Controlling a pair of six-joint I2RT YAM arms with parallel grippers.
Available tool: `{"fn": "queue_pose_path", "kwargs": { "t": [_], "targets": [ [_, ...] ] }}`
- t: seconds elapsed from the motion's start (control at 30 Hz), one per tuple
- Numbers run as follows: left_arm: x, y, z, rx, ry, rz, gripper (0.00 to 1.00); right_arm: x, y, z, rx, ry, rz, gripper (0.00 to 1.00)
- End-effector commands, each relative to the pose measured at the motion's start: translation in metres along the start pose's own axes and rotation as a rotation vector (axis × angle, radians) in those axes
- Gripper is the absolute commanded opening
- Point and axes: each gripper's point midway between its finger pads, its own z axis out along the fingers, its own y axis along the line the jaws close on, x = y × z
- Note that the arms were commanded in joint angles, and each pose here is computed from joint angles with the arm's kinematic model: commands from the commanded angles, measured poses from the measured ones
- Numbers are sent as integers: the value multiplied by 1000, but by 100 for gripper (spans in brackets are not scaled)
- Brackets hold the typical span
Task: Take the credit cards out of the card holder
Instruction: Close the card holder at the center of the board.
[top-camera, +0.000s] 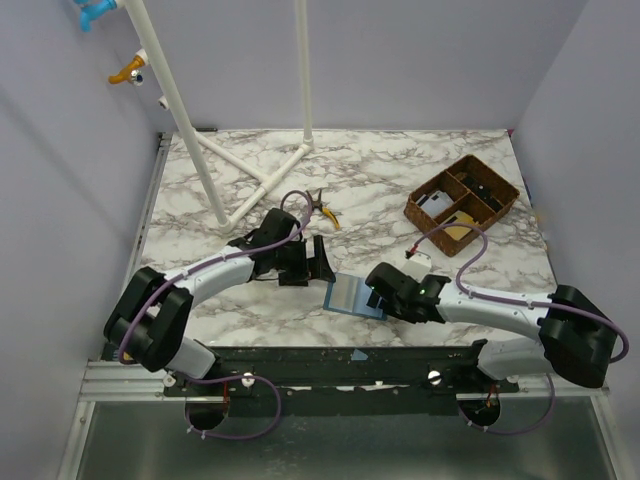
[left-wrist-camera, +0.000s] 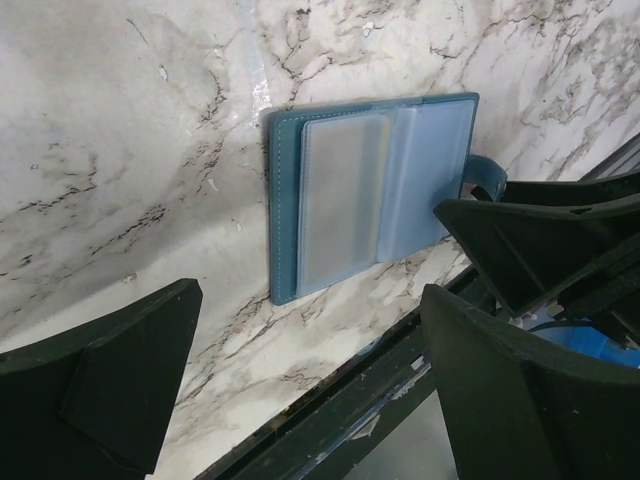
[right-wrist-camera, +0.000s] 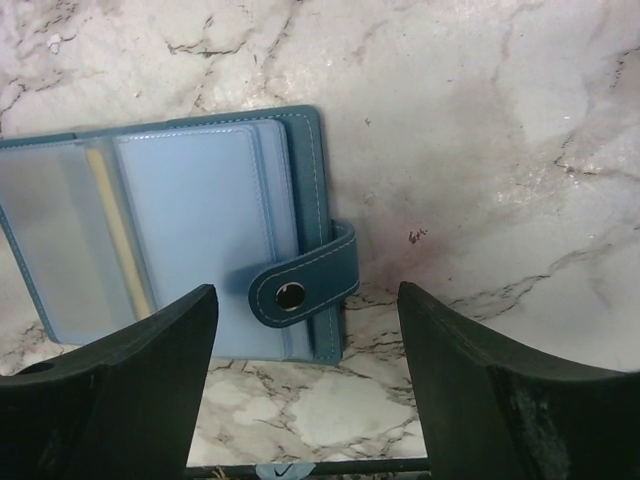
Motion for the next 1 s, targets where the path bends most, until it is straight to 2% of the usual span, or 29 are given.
{"fn": "queue_pose_path", "kwargs": {
  "t": [0.0,0.43,0.83,0.97],
  "targets": [
    [8,-1,9,19,25,1,91,-7,-7,11,33,-67,-5,73],
    [19,4,25,-12,66,8,69,-22,-20,14,81,-133,-29,43],
    [25,8,33,-29,87,9,48,-37,-11,7,91,-173,-66,4],
    [27,8,35,-27,95,8,42,-46,-4,-2,69,-186,-60,1]
  ]
}}
